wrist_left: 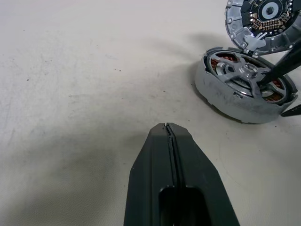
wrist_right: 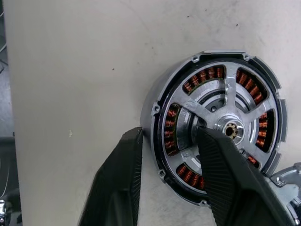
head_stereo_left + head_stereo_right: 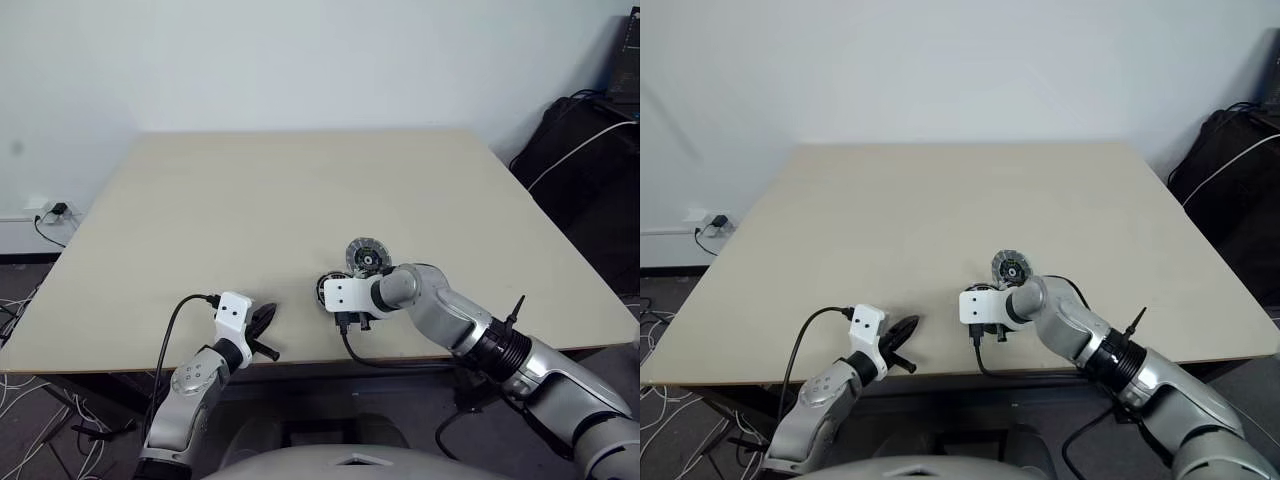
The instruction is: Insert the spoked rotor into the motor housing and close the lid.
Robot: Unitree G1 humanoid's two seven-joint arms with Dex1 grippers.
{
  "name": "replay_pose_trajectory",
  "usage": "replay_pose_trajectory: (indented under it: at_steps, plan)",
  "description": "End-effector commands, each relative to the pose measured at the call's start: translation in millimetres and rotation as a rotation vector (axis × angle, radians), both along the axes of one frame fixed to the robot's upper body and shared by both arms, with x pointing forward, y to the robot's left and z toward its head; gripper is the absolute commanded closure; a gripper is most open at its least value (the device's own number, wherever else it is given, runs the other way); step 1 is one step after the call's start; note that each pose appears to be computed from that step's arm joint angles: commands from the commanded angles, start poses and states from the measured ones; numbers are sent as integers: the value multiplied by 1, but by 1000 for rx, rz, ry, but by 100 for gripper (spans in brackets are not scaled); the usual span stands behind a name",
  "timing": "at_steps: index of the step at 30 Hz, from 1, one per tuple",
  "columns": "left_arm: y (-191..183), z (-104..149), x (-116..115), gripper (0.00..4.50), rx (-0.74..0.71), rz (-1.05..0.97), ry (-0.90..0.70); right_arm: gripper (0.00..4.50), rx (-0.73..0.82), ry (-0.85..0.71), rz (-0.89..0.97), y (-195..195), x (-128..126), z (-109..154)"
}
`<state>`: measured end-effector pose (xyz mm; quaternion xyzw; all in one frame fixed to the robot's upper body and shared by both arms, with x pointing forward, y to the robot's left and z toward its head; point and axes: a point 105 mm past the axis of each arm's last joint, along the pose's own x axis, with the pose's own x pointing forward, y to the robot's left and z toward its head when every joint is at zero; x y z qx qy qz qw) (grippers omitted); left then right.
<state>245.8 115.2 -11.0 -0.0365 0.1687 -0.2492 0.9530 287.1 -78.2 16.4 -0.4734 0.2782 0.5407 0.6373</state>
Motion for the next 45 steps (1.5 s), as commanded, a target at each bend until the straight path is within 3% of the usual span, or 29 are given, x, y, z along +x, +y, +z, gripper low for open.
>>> replay_pose_trajectory:
  at_steps: [1,4,8,17,31,38,43,45]
  plan:
    - [-3,18,6,450,-13,-5,-65,369,-24,-10,-36,-11,4,-1]
    - [-4,18,7,450,-14,-9,-64,442,-22,-4,-46,-12,3,-3]
    - [-4,18,7,450,-14,-11,-63,443,23,8,-84,-8,2,-2]
    - [-7,17,6,450,-22,-11,-57,443,273,193,-352,17,-6,13]
    - [-8,16,3,450,-26,-17,-54,443,405,263,-655,37,10,9]
    - [-7,15,4,450,-24,-16,-51,216,477,248,-592,55,6,26]
    - [-8,14,5,450,-24,-23,-48,216,641,229,-516,77,4,66]
    - [-9,14,5,450,-24,-30,-48,216,787,141,-467,89,9,99]
